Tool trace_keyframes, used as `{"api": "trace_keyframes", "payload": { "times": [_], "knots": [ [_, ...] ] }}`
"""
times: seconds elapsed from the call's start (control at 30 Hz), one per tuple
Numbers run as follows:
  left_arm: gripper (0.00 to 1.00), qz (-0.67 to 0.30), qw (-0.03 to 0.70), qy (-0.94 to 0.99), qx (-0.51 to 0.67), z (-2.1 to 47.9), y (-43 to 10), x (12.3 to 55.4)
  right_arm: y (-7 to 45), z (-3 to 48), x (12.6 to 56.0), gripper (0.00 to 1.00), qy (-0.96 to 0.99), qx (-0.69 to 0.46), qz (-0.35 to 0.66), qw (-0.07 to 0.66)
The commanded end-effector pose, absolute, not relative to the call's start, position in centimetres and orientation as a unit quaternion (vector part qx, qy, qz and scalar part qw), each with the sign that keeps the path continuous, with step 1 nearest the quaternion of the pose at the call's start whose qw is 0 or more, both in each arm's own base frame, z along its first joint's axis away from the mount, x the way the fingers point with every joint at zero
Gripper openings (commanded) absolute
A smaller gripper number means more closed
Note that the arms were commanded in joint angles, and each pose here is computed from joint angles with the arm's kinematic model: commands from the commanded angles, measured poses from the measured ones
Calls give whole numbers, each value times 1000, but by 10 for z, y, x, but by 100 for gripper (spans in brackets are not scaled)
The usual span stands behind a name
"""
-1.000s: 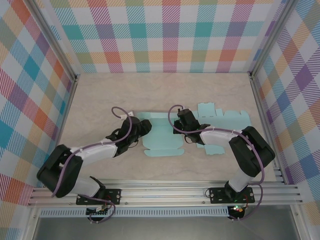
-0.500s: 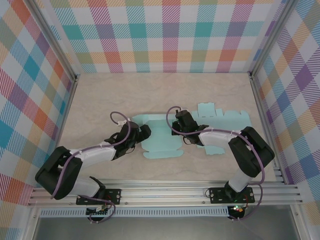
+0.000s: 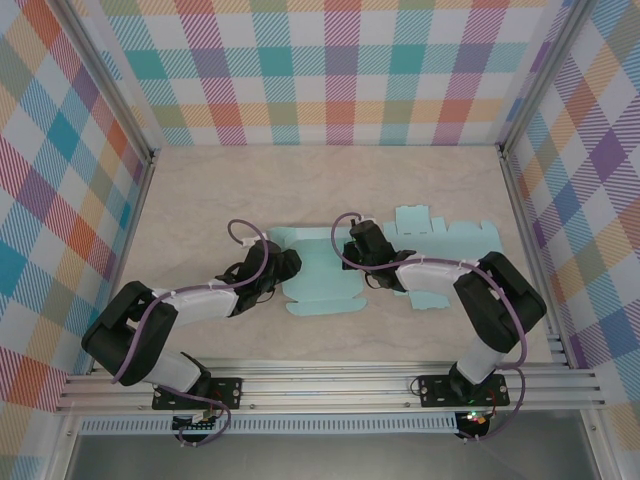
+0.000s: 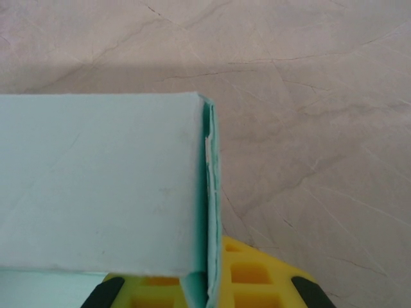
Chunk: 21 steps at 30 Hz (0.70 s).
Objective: Fold the paper box
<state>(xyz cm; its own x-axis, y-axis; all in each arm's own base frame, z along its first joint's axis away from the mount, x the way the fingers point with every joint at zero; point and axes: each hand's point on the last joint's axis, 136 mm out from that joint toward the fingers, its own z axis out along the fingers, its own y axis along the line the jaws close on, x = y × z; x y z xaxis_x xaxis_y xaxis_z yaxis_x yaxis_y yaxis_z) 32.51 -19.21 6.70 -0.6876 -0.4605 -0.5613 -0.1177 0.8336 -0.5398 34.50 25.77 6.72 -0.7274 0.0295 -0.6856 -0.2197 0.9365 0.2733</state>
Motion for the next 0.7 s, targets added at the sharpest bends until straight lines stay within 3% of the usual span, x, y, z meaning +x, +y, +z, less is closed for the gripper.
{"api": "trace_keyframes", "payload": {
  "times": [0.0, 0.17, 0.37, 0.5, 0.67],
  "knots": [
    [52, -266, 387, 869, -158, 93, -199, 336, 260, 55, 339, 0, 920, -59, 162, 351],
    [46, -273, 399, 864, -140, 98, -204, 338, 262, 54, 338, 0, 921, -62, 160, 351],
    [44, -274, 419, 858, -113, 112, -208, 337, 261, 55, 338, 0, 921, -63, 155, 352],
    [33, -274, 415, 860, -111, 108, -211, 339, 263, 55, 337, 0, 921, -65, 157, 351],
    [28, -290, 402, 861, -110, 100, -225, 344, 269, 54, 335, 0, 921, -70, 159, 349]
  ]
}}
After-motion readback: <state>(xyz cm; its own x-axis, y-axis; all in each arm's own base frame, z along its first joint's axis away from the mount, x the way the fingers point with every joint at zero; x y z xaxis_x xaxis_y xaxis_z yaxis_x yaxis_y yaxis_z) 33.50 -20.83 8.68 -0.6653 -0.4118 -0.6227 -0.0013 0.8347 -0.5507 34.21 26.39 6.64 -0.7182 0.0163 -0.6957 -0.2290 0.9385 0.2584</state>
